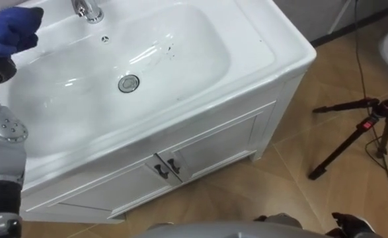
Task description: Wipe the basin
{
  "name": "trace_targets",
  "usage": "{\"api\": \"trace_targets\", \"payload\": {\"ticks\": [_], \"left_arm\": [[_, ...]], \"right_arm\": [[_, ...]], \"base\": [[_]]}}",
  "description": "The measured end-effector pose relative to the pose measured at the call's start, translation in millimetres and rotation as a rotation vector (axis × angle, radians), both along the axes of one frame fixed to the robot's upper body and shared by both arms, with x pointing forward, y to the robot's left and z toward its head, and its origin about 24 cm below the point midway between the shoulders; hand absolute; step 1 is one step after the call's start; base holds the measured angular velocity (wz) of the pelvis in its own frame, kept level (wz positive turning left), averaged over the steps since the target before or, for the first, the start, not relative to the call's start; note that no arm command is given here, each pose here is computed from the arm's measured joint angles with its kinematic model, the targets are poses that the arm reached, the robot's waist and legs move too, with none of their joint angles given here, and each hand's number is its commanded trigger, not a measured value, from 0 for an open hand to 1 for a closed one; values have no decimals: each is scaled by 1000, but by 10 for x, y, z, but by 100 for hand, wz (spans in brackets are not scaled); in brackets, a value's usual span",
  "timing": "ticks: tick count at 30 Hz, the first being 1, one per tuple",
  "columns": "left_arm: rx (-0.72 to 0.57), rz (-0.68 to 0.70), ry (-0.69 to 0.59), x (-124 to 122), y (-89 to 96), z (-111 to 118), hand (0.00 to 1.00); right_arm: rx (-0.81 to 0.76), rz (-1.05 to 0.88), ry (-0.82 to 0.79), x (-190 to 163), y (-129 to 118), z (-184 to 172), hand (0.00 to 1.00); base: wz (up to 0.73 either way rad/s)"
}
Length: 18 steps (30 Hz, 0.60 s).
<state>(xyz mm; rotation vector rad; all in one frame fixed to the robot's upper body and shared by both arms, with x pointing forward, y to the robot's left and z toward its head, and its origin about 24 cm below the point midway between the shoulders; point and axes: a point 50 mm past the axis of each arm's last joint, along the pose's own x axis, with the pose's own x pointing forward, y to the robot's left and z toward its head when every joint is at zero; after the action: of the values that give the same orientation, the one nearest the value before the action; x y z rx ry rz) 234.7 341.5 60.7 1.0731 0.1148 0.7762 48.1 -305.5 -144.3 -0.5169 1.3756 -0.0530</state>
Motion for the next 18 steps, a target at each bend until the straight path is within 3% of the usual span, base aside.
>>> {"api": "trace_targets", "payload": {"ticks": [7, 18], "left_arm": [[-7, 25, 47, -90, 53, -109, 100], [-16, 193, 112, -503, 370, -270, 100]], "right_arm": [[-4, 15, 9, -15, -1, -1, 0], [-7, 85, 15, 18, -10, 19, 0]], "base": [[0], [0]]}}
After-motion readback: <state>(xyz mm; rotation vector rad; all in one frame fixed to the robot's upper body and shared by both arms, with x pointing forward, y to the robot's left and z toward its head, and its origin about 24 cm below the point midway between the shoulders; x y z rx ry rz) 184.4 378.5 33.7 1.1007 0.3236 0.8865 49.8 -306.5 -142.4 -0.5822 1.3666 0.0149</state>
